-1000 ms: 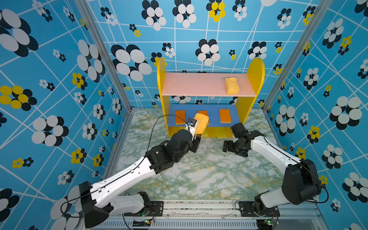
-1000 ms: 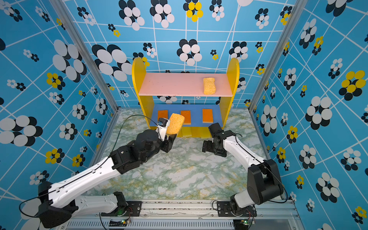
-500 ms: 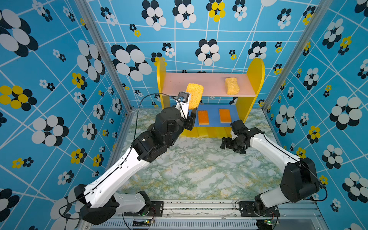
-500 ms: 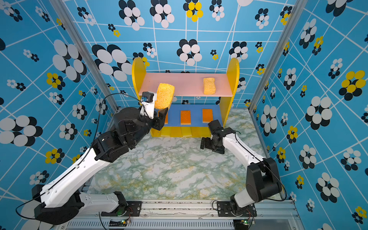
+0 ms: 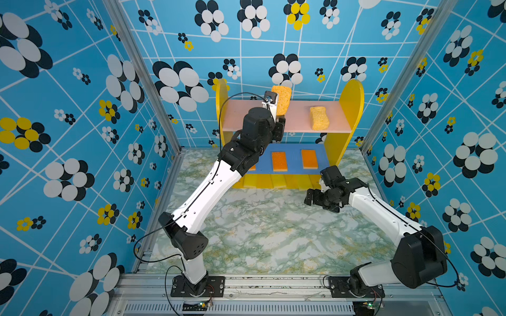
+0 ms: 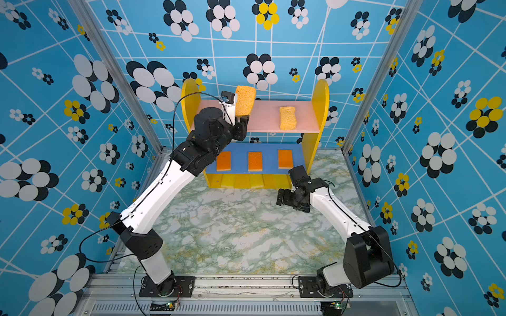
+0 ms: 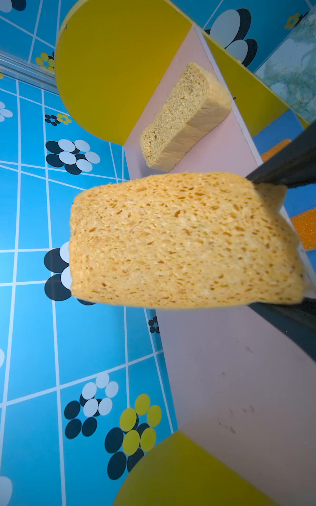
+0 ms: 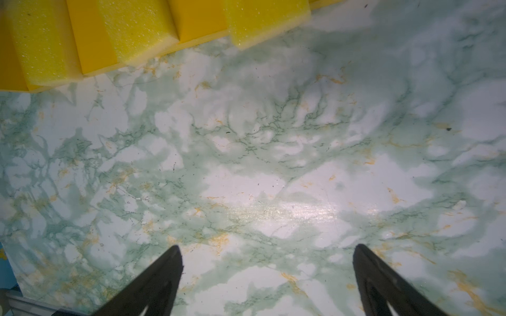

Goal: Arrange cleaning sponges on a shelf
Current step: Place the cleaning sponge on the shelf.

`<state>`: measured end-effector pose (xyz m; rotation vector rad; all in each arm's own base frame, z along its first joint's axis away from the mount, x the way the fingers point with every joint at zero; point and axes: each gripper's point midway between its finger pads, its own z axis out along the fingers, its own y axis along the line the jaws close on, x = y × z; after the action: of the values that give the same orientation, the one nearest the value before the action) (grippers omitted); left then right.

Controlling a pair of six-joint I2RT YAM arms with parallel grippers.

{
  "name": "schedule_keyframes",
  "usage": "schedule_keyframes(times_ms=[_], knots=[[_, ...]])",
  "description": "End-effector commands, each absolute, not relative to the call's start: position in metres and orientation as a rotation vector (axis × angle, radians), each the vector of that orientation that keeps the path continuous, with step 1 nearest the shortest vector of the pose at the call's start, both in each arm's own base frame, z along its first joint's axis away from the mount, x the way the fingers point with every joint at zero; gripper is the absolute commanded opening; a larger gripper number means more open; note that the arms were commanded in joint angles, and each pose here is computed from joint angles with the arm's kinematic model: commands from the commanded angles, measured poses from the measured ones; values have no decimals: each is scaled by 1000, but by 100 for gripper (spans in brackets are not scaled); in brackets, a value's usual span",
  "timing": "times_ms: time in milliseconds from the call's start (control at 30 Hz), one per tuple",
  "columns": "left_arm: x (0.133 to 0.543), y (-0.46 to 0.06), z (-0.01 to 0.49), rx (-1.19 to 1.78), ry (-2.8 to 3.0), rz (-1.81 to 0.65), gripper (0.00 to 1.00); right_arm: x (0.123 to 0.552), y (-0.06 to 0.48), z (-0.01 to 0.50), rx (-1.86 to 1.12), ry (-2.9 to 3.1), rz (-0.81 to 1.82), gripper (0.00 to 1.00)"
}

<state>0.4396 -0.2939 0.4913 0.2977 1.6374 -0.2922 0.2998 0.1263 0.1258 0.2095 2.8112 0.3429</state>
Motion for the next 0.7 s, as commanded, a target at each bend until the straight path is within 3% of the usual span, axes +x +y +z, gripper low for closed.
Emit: schedule_keyframes(times_ms=[0,667], knots=[[448,-289,503,256,1614,-305,57,292,124,128,236,2800,359,99],[480,-267,467,171,1717,-225,57,293,127,112,241,2827,377,99]])
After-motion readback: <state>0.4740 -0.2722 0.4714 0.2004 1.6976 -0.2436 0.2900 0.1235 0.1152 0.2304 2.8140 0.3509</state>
